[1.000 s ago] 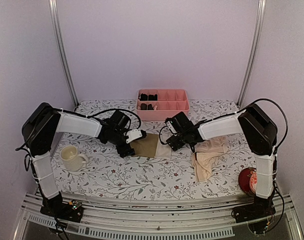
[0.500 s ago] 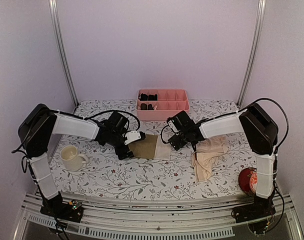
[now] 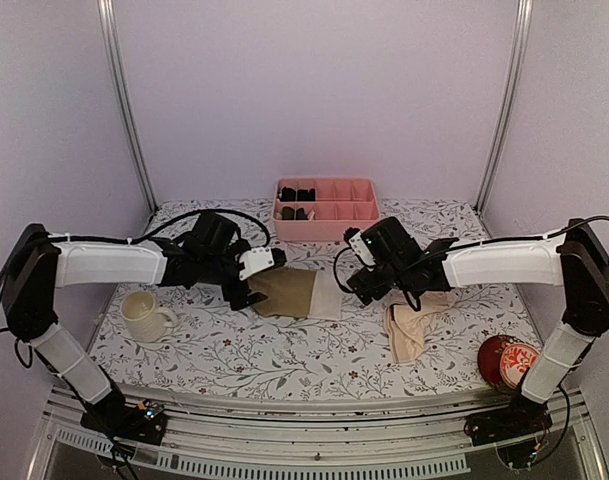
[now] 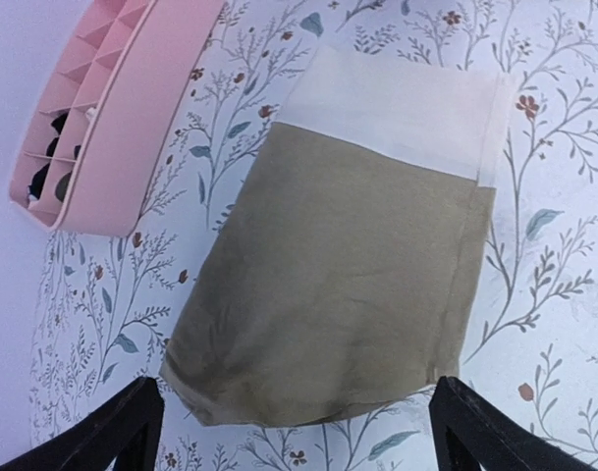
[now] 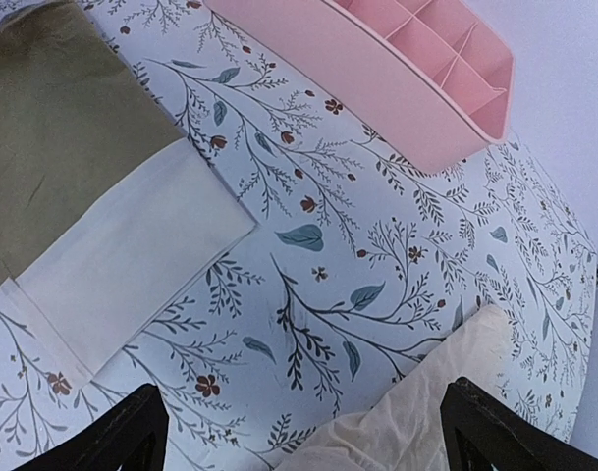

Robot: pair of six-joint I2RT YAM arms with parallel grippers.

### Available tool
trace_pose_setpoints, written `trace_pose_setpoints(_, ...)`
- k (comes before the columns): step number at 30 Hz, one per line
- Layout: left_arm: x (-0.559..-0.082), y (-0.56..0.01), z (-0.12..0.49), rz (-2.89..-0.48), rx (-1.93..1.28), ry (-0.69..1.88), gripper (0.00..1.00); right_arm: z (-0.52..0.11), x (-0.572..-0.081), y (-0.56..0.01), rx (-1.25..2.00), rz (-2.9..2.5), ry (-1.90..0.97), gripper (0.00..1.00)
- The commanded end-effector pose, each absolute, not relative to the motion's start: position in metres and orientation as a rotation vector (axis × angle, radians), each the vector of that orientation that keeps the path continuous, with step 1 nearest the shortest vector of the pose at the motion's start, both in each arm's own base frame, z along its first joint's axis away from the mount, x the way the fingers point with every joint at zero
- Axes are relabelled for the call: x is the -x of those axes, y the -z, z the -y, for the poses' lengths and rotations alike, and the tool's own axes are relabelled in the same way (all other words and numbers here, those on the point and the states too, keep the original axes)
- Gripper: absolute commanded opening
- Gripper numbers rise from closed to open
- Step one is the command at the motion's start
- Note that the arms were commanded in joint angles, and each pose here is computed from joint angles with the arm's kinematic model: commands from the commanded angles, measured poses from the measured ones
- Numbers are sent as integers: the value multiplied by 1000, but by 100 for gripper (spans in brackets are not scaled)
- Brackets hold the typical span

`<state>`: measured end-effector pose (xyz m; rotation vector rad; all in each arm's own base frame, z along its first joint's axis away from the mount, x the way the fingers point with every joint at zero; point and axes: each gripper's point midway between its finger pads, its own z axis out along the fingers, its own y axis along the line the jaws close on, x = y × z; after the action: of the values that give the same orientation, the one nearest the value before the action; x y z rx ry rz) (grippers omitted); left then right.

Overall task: Roll the underwear
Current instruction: Pick up the underwear from the center of the board.

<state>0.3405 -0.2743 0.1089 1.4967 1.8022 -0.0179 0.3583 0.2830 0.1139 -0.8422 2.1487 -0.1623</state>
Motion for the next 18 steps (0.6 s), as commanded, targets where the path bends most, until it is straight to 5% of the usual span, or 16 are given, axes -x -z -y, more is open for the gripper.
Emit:
trace_pose_setpoints(1, -307, -77, 284, -1719, -1692, 34, 95, -271, -337, -124, 770, -2143, 115, 99)
trace_pose_setpoints(18, -306, -15, 292, -1744, -1795, -184, 74, -272, -314, -130, 750, -2080, 25, 99)
